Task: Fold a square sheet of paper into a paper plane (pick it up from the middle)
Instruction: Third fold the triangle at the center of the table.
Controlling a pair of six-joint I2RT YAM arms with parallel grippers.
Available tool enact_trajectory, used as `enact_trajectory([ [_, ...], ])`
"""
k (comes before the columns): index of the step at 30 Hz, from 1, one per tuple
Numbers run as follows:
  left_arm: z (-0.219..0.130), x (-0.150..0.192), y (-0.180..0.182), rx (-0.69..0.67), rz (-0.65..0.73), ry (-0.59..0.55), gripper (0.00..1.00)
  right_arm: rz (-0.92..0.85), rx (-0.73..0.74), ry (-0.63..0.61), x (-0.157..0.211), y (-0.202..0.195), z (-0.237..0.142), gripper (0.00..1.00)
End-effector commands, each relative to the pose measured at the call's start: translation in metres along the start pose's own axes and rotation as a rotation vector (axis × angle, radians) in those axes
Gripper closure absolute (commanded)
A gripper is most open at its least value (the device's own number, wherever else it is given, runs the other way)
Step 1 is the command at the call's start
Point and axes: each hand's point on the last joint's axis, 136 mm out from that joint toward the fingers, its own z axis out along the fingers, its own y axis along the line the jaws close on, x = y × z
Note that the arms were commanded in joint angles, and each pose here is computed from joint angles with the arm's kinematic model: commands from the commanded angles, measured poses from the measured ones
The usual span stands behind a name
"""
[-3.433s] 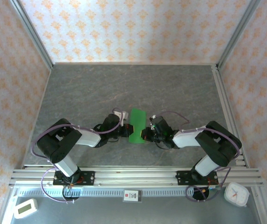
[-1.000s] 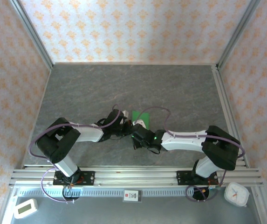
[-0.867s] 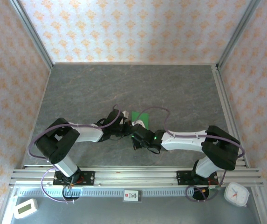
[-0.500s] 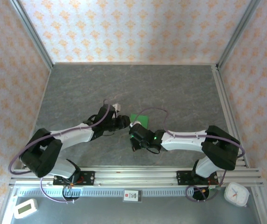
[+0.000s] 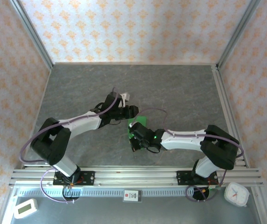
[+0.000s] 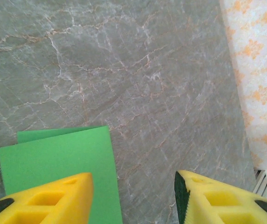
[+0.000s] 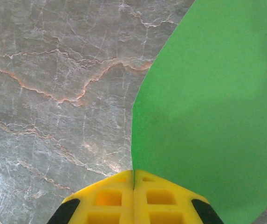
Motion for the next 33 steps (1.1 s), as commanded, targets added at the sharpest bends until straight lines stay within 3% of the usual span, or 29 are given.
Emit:
enact_trajectory([
  [1,0.011,0.0,-0.007,0.044,0.041,0.037,0.49,-0.006,-0.013,0.007,0.003,-0.001,0.004,1.0],
  [13,0.058,0.024,0.026,-0.024,0.069,0.158,0.52,0.0,-0.019,0.033,0.011,-0.008,0.008,1.0],
  [23,0.07,0.049,0.064,-0.115,0.07,0.215,0.56,-0.003,-0.014,0.027,0.0,-0.018,0.0,1.0],
  [33,0.07,0.06,0.076,-0.14,0.058,0.23,0.59,-0.018,0.047,0.025,-0.01,-0.034,-0.005,1.0],
])
